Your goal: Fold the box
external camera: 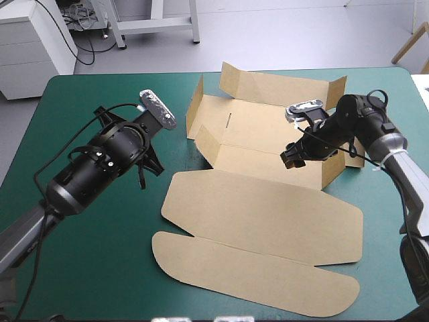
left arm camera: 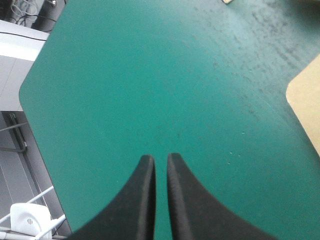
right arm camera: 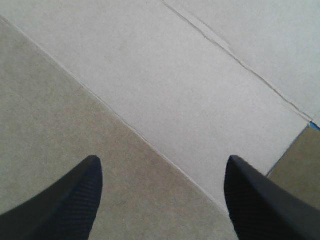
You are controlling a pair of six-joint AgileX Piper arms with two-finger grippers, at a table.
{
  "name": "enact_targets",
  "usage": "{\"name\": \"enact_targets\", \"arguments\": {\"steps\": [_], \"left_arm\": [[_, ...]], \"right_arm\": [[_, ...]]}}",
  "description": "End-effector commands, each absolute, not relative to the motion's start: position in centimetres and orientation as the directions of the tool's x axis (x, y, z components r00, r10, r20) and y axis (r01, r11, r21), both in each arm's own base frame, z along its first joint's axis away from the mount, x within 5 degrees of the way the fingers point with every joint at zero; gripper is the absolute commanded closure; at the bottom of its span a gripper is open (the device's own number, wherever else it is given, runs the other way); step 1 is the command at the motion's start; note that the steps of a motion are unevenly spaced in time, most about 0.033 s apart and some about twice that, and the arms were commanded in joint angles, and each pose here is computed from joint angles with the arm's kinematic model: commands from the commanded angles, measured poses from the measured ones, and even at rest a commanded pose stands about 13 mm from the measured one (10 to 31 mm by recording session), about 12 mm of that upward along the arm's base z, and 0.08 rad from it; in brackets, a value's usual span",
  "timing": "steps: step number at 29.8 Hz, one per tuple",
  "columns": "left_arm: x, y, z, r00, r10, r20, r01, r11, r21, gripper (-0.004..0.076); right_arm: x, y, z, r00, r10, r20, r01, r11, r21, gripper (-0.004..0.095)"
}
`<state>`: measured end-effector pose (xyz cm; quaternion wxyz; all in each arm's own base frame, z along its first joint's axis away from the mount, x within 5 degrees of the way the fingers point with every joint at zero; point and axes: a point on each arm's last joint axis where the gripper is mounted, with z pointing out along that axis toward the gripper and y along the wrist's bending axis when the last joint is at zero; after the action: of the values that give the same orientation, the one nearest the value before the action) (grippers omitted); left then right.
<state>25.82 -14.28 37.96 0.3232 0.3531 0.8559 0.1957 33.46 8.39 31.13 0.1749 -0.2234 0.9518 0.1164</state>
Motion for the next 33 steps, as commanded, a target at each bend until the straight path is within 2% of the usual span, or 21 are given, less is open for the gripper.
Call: {"name": "enact_targets", "arguments": {"steps": [1, 4, 9, 13, 17, 21, 28, 33], "left_arm": [[24.0, -12.7, 41.7, -0.491, 0.693, -0.528, 0.394, 0.717, 0.574, 0.0713], [22.8, -11.6, 42.5, -0.52, 0.673, -0.526, 0.377, 0.733, 0.566, 0.0713], [21.1, -10.1, 43.4, -0.561, 0.646, -0.518, 0.353, 0.753, 0.556, 0.0713], [19.8, -9.0, 44.3, -0.573, 0.6, -0.558, 0.317, 0.79, 0.525, 0.0713], [18.7, -8.3, 45.0, -0.568, 0.553, -0.61, 0.287, 0.827, 0.483, 0.0713], [18.2, -7.9, 45.3, -0.569, 0.544, -0.617, 0.284, 0.833, 0.474, 0.0713], [18.2, -7.9, 45.3, -0.567, 0.545, -0.618, 0.284, 0.833, 0.474, 0.0714], [18.3, -7.8, 45.4, -0.564, 0.55, -0.616, 0.271, 0.828, 0.491, 0.0714]], "right_arm": [[32.2, 8.3, 35.5, -0.79, -0.378, -0.483, -0.489, 0.863, 0.126, 0.0274], [31.6, 8.1, 37.2, -0.776, -0.385, -0.499, -0.498, 0.86, 0.112, 0.0274], [30.1, 7.3, 40.0, -0.739, -0.377, -0.558, -0.474, 0.88, 0.033, 0.0274], [28.4, 6.5, 41.8, -0.712, -0.372, -0.596, -0.449, 0.893, -0.021, 0.0274], [26.6, 5.7, 43.5, -0.695, -0.341, -0.633, -0.398, 0.916, -0.056, 0.0274], [25.3, 4.8, 44.7, -0.688, -0.303, -0.659, -0.323, 0.942, -0.095, 0.0274], [23.7, 2.5, 46.2, -0.677, -0.209, -0.705, -0.234, 0.97, -0.063, 0.0274], [23.3, 0.2, 45.7, -0.702, -0.124, -0.701, -0.144, 0.989, -0.031, 0.0274]]}}
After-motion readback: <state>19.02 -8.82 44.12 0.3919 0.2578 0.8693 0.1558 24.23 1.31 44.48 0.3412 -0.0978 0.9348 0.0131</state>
